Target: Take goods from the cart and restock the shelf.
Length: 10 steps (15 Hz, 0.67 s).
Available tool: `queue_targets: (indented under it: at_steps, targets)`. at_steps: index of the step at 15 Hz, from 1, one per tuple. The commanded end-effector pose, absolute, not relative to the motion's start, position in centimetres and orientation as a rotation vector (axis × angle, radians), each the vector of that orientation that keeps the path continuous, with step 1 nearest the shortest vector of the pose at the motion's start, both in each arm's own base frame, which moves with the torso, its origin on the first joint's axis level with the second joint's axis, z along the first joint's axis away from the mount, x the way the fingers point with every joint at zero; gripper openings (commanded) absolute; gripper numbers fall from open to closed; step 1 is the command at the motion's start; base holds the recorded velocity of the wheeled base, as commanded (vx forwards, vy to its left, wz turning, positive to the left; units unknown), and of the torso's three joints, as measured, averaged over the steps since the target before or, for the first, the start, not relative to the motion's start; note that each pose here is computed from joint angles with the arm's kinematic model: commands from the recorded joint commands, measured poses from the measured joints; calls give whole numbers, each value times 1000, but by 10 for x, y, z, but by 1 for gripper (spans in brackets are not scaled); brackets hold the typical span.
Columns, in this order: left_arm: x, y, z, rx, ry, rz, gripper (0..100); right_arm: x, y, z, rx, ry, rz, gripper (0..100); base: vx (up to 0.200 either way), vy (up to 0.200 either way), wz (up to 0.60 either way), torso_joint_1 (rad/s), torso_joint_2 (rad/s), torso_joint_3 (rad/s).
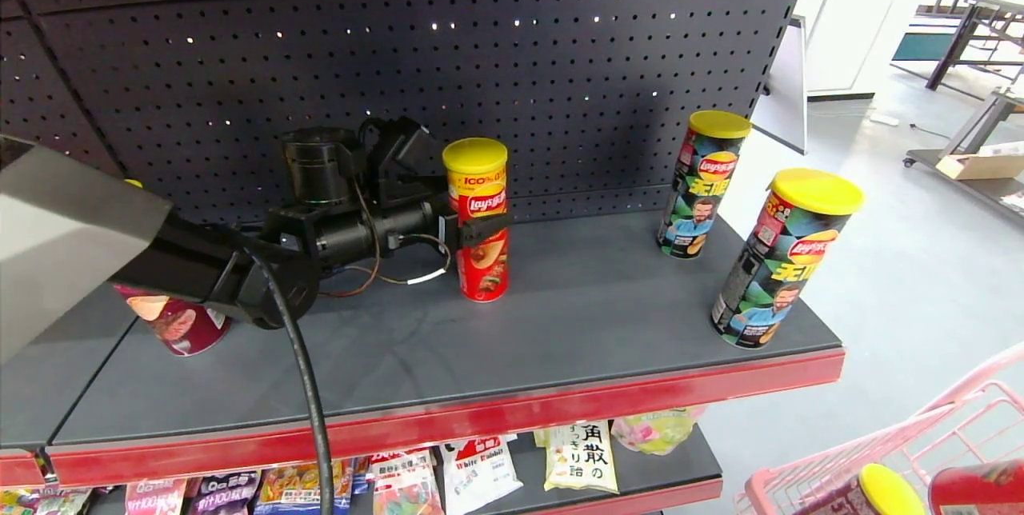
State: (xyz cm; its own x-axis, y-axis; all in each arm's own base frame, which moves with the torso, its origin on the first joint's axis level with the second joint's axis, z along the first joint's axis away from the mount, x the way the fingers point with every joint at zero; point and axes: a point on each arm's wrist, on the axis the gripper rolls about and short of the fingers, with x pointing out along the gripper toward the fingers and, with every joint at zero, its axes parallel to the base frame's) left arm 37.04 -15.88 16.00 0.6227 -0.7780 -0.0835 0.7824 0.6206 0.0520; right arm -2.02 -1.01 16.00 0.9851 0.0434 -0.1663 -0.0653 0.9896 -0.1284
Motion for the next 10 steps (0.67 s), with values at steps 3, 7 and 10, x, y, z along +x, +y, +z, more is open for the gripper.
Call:
queue_targets:
  at_steps: [3,7,10]
  targets:
    - [373,-160,160,82,54,-894,0,-20,-10,160,-135,166,54,0,0,0,0,0,0,0]
    - [370,-160,161,81,51,-900,0,-20,-10,160,-135,166,55,0,0,0,0,0,0,0]
    - [357,-157,174,77,34,-918,0,-20,-10,161,-134,163,55,0,0,0,0,0,0,0]
